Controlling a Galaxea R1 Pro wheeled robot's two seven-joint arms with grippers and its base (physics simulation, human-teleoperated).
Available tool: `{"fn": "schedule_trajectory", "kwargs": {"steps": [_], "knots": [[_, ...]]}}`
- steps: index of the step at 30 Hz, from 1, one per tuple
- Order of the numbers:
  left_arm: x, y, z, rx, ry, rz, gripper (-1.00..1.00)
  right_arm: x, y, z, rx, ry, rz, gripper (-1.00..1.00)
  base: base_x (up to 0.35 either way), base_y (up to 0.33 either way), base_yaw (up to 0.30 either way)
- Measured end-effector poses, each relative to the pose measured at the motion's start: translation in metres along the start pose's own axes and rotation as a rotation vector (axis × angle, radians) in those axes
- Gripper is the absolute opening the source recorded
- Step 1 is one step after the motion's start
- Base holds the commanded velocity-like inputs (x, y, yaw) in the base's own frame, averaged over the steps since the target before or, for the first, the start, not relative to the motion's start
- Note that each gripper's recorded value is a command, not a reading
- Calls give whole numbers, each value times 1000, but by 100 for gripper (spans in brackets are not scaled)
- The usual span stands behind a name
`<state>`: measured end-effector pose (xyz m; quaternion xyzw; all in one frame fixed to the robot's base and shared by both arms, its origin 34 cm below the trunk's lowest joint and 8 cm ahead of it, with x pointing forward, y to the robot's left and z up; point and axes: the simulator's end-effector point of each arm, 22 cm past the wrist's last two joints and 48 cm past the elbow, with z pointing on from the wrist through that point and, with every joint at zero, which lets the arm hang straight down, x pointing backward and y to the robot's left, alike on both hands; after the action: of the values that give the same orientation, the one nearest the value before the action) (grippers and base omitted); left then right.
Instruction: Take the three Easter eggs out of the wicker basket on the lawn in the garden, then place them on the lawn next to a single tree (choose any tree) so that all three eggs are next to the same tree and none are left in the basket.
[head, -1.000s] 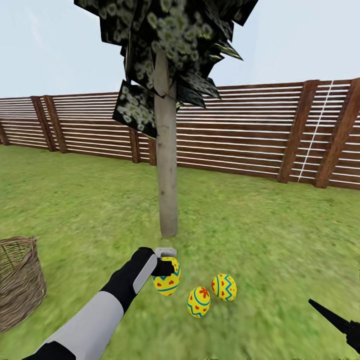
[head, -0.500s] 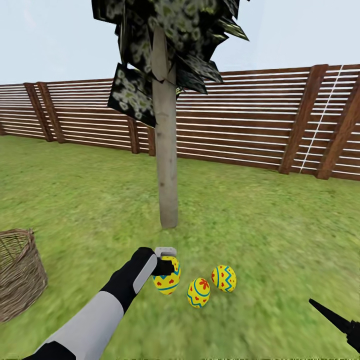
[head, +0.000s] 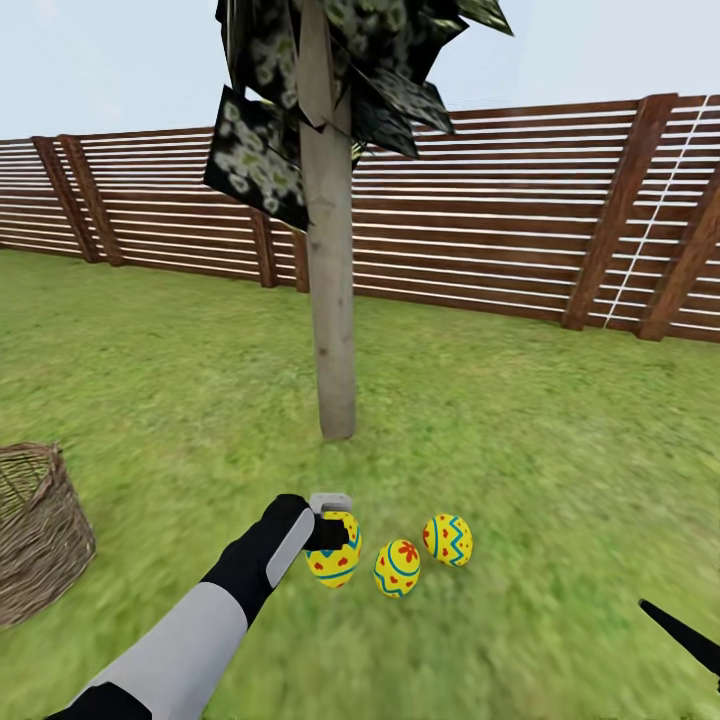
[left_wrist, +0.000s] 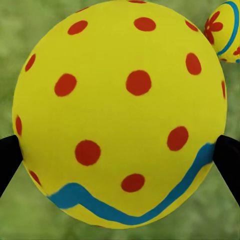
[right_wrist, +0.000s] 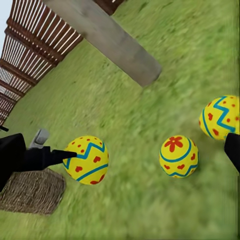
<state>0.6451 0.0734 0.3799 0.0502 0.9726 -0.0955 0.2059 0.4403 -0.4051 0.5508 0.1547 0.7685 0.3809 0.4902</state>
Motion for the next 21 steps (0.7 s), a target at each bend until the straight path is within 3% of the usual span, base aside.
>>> {"fn": "schedule_trajectory", "kwargs": {"steps": [9, 14, 21], "knots": [[13, 3, 17, 1, 35, -7, -100, 4, -15, -1, 40, 10, 15, 100, 0, 0, 0], [11, 2, 16, 3, 30, -7, -100, 4, -16, -1, 45, 14, 13, 100, 0, 0, 0], [13, 3, 17, 2, 34, -8, -100, 4, -16, -1, 45, 15, 12, 100, 203, 0, 0]]}}
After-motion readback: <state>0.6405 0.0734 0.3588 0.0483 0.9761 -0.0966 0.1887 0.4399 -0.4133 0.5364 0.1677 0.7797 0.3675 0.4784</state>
